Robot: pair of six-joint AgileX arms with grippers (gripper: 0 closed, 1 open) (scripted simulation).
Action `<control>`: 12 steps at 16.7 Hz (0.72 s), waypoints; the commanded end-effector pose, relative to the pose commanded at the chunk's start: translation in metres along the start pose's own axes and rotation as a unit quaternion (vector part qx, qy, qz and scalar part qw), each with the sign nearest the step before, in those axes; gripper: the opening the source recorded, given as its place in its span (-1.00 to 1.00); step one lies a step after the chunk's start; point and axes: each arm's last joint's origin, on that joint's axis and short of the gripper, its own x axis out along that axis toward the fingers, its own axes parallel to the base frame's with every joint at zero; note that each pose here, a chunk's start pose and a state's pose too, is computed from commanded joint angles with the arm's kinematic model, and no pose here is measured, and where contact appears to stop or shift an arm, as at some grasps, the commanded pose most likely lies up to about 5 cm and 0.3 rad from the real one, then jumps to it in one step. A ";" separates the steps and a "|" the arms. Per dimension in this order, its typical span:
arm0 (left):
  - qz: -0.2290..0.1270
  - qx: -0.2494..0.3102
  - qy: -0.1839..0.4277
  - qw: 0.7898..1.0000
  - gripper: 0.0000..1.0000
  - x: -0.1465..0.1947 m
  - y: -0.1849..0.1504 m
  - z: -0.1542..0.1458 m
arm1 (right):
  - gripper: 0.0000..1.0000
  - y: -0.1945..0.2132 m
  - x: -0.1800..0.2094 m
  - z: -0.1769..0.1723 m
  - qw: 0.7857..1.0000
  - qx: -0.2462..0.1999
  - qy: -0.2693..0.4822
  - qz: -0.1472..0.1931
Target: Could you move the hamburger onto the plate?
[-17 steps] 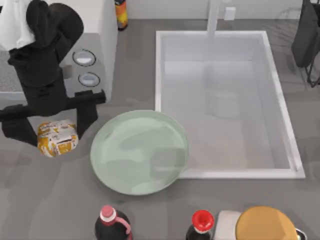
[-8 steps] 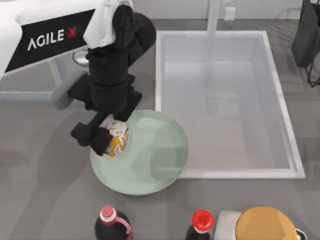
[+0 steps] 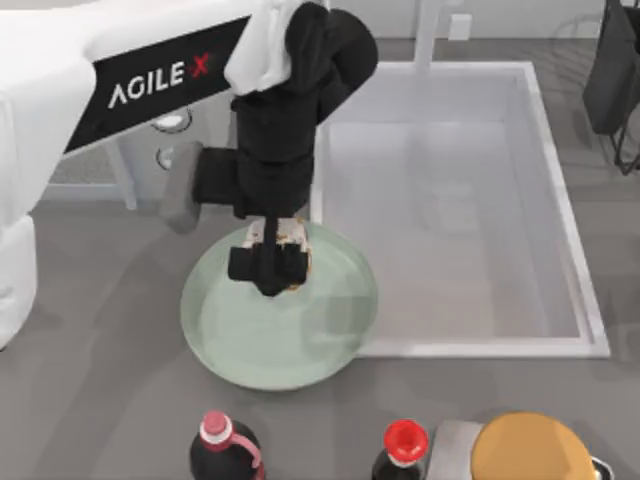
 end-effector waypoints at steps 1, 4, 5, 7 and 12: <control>-0.002 -0.004 0.001 1.000 -1.00 -0.001 0.000 -0.001 | 1.00 0.000 0.000 0.000 1.000 0.000 0.000 0.000; -0.002 -0.004 0.001 1.000 -1.00 -0.001 0.000 -0.001 | 1.00 0.000 0.000 0.000 1.000 0.000 0.000 0.000; -0.002 -0.004 0.001 1.000 -1.00 -0.001 0.000 -0.001 | 1.00 0.000 0.000 0.000 1.000 0.000 0.000 0.000; -0.001 -0.004 0.001 1.000 -1.00 0.000 0.000 0.001 | 1.00 0.000 0.000 0.000 1.000 0.000 0.000 0.000; -0.005 -0.003 0.003 1.000 -1.00 0.029 -0.001 -0.002 | 1.00 0.000 0.000 0.000 1.000 0.000 0.000 0.000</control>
